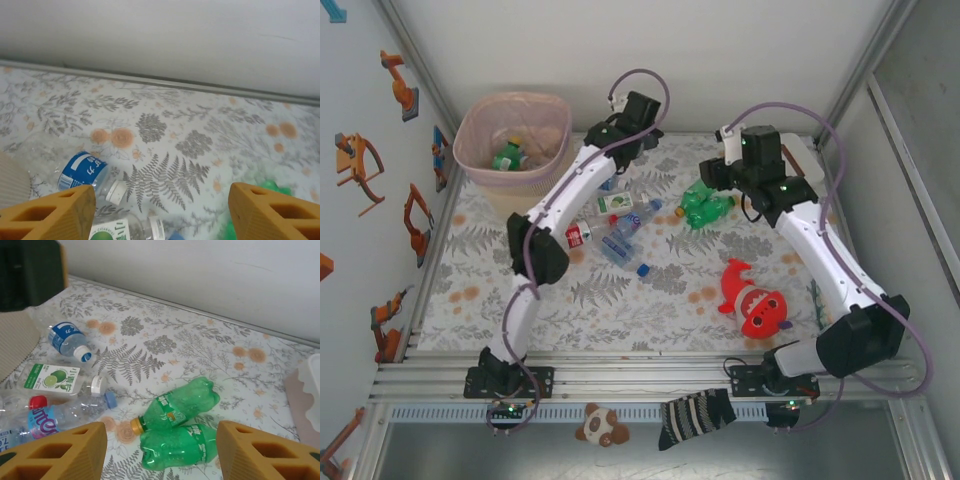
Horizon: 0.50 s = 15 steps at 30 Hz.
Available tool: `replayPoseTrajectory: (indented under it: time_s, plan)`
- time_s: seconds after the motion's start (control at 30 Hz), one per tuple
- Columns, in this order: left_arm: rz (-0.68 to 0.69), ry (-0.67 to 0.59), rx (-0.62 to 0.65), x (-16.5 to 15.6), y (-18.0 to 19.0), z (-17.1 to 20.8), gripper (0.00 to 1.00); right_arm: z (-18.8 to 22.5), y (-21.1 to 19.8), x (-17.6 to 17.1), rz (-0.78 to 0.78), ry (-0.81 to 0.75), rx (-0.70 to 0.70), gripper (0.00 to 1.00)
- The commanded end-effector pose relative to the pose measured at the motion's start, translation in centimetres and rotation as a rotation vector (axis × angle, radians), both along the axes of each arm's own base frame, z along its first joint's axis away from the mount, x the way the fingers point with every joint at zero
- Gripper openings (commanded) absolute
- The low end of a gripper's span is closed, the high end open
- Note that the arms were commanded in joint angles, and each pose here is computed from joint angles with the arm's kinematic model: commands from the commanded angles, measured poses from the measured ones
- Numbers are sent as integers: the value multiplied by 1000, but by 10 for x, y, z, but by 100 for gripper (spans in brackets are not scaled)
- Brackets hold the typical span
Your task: Put the plastic bottles in the bin
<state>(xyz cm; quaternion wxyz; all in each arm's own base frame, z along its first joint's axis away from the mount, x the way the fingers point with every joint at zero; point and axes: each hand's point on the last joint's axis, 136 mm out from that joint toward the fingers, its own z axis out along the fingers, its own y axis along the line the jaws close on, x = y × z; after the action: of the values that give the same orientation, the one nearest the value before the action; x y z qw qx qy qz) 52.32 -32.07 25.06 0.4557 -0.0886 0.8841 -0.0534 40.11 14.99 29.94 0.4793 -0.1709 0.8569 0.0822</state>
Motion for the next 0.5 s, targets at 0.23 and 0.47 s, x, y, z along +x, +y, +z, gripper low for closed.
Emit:
replayPoseTrajectory:
  time_s: [0.23,0.47]
  plan:
    - [363,142,-113,8,50,-84,80,-7,-16,-10,-35,18,-34,59]
    - [502,182,-233,13,58,-118,84,-13,-18,-13,-37,31,-38,59]
